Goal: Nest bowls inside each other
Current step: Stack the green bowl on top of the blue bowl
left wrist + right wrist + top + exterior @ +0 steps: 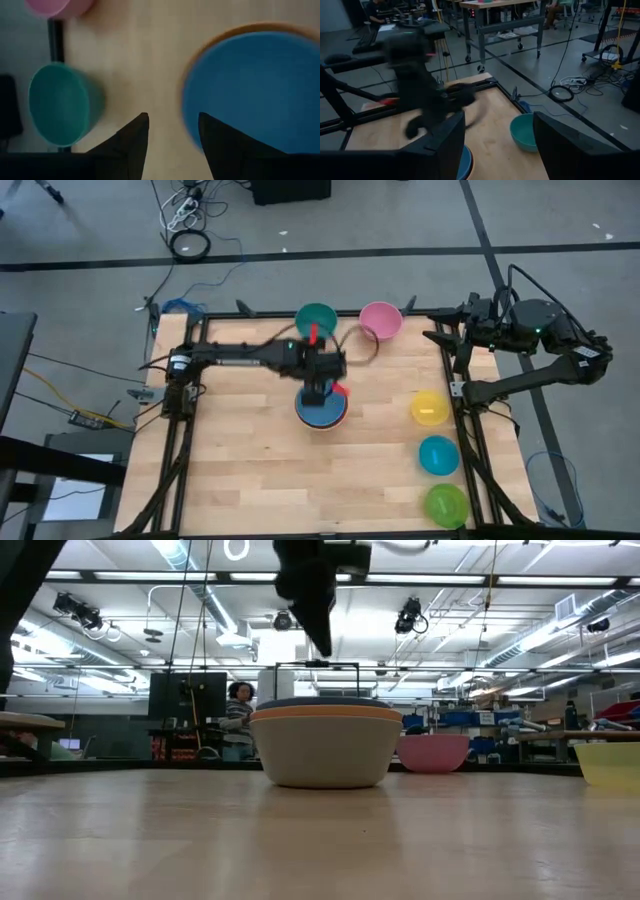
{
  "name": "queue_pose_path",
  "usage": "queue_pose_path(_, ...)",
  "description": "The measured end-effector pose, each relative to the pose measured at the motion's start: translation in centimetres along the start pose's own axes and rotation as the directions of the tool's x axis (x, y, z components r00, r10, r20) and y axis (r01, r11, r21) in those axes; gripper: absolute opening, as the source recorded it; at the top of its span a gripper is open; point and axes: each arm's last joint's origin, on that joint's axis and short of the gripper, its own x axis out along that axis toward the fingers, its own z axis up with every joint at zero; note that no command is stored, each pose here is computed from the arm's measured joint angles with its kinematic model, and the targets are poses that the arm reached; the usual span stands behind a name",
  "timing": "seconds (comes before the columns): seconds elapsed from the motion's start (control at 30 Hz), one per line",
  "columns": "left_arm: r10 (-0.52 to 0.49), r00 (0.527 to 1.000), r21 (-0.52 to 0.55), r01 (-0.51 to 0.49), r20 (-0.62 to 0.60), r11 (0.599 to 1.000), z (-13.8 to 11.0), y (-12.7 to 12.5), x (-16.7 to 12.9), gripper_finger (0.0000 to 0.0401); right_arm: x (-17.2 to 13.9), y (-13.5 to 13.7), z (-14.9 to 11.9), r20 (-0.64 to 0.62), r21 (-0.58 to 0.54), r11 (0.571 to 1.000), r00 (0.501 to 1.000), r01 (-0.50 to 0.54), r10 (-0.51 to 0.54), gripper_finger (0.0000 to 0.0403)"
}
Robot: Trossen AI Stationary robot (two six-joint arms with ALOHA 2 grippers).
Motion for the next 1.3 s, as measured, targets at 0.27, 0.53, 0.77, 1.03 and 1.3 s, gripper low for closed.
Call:
queue_pose_path(0.27, 0.013, 0.998, -0.096, -0.018, -0.055, 0.995, -2.4, 7.3, 4.8, 0.0182, 0.0, 0.0, 0.0, -0.002, -0.001, 1.000, 1.000, -0.001, 0.001, 0.0221)
queue_pose_path(0.53, -0.060, 0.998, -0.168, 0.058, -0.011, 0.984, -5.1, 12.7, 7.5, 0.0182, 0.0, 0.0, 0.0, -0.002, -0.010, 1.000, 1.000, -0.001, 0.001, 0.0221)
queue_pose_path(0.77, -0.156, 0.986, -0.119, 0.147, -0.067, 0.982, -6.4, 13.6, 9.6, 0.0182, 0.0, 0.0, 0.0, 0.000, -0.011, 1.000, 1.000, -0.001, 0.001, 0.0221)
queue_pose_path(1.03, -0.177, 0.971, -0.067, 0.168, -0.161, 0.984, -6.6, 13.8, 12.7, 0.0182, 0.0, 0.0, 0.0, 0.004, -0.008, 1.000, 1.000, -0.001, 0.001, 0.0221)
queue_pose_path(1.3, -0.116, 0.985, -0.037, 0.112, -0.126, 0.993, -5.4, 14.9, 12.8, 0.0181, 0.0, 0.0, 0.0, 0.005, -0.006, 1.000, 1.000, -0.001, 0.001, 0.0221)
